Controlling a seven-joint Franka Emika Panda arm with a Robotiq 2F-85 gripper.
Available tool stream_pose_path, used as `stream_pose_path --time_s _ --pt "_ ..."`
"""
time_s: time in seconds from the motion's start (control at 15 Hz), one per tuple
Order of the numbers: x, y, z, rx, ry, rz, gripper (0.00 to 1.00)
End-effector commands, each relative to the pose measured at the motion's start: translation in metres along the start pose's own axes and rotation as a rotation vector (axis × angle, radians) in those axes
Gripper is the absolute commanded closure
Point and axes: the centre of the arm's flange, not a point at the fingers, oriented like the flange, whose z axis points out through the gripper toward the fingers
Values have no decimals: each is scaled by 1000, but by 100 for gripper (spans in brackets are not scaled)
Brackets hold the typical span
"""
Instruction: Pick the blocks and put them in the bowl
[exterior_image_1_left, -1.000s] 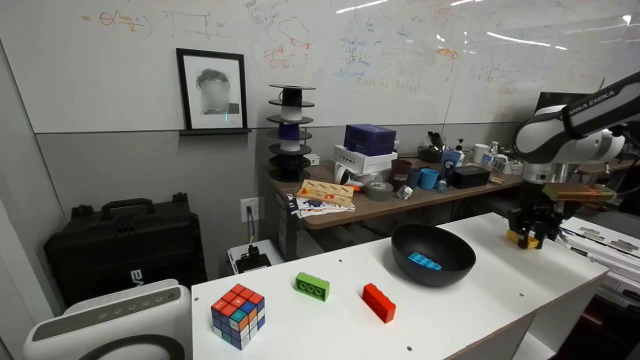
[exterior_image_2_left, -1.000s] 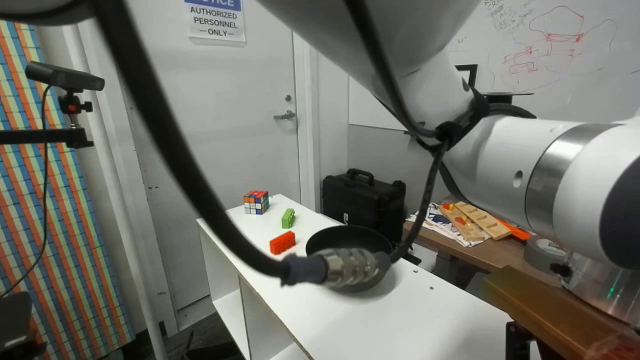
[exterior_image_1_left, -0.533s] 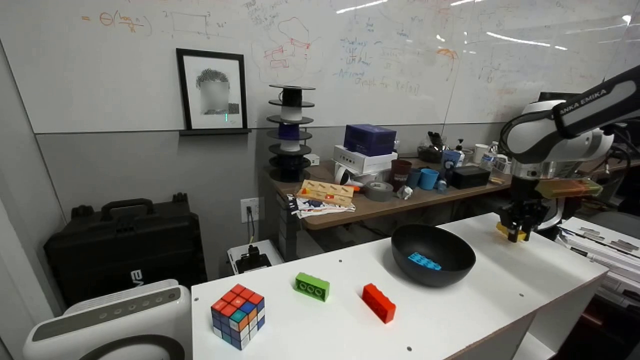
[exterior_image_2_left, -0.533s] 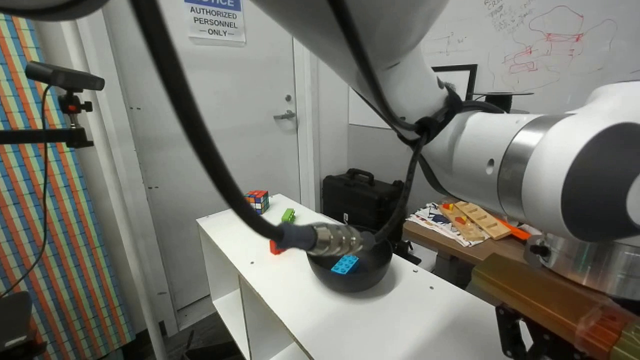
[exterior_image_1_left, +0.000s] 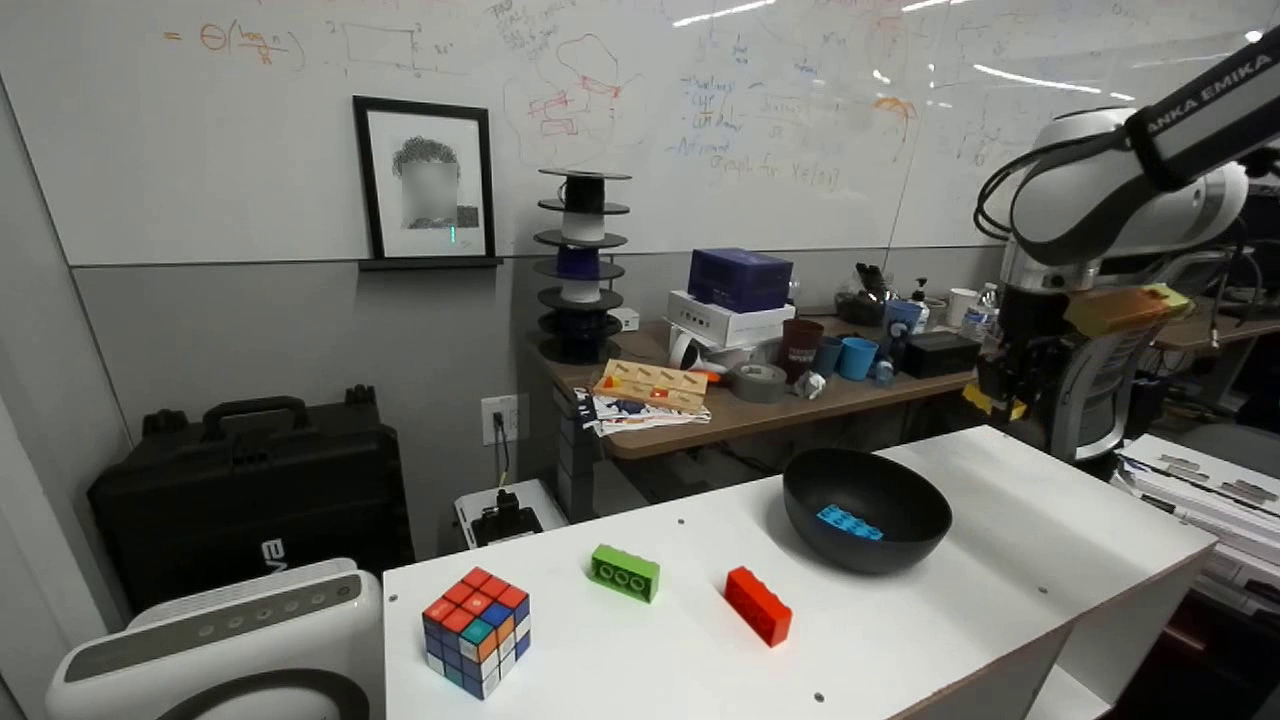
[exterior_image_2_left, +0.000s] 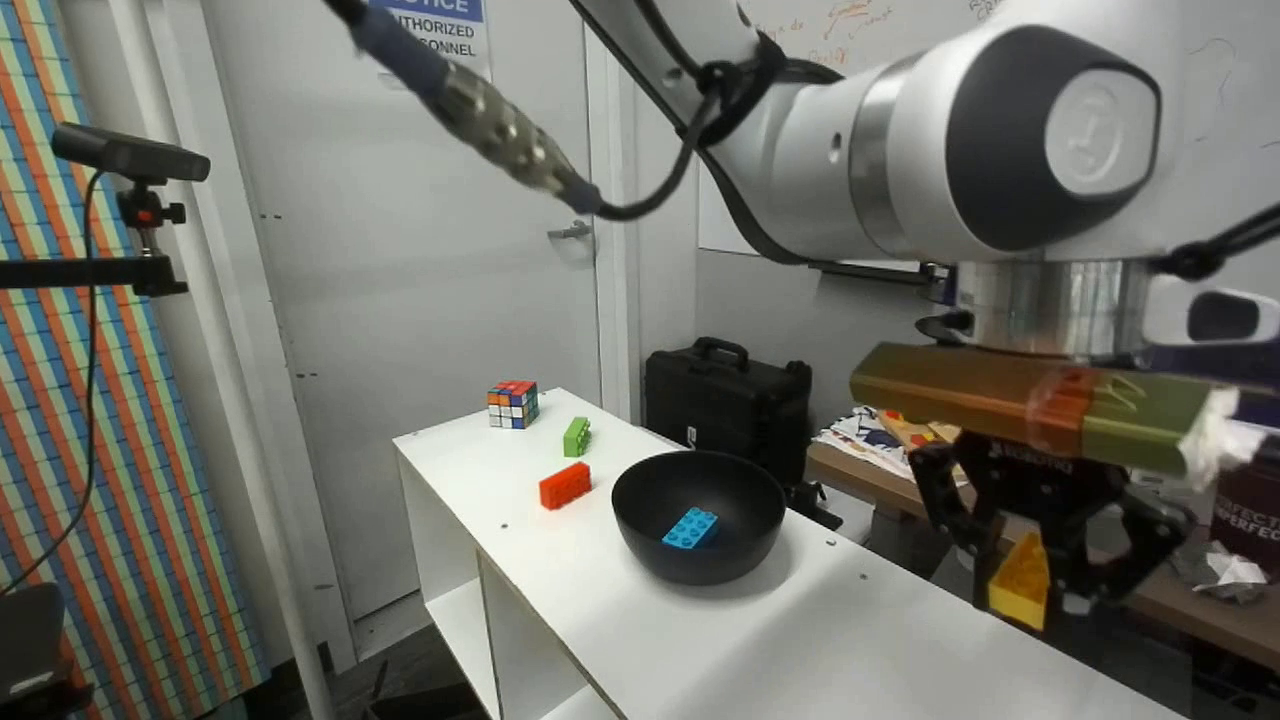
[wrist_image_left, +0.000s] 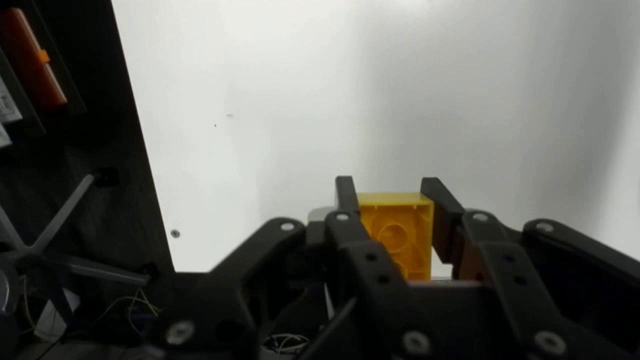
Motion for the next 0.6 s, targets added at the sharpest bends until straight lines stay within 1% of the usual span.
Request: stream_pose_path --time_s 0.0,0.07,0.27,0.47,0.53 --pt "-52 -36 -64 3 29 -133 88" --pt "-58 -45 -77 33 19 -182 88" --pt "-86 -86 -105 77 -11 -305 88" --pt "-97 -127 -103 101 -48 -406 88" --pt "-98 -140 -97 97 -46 -439 88"
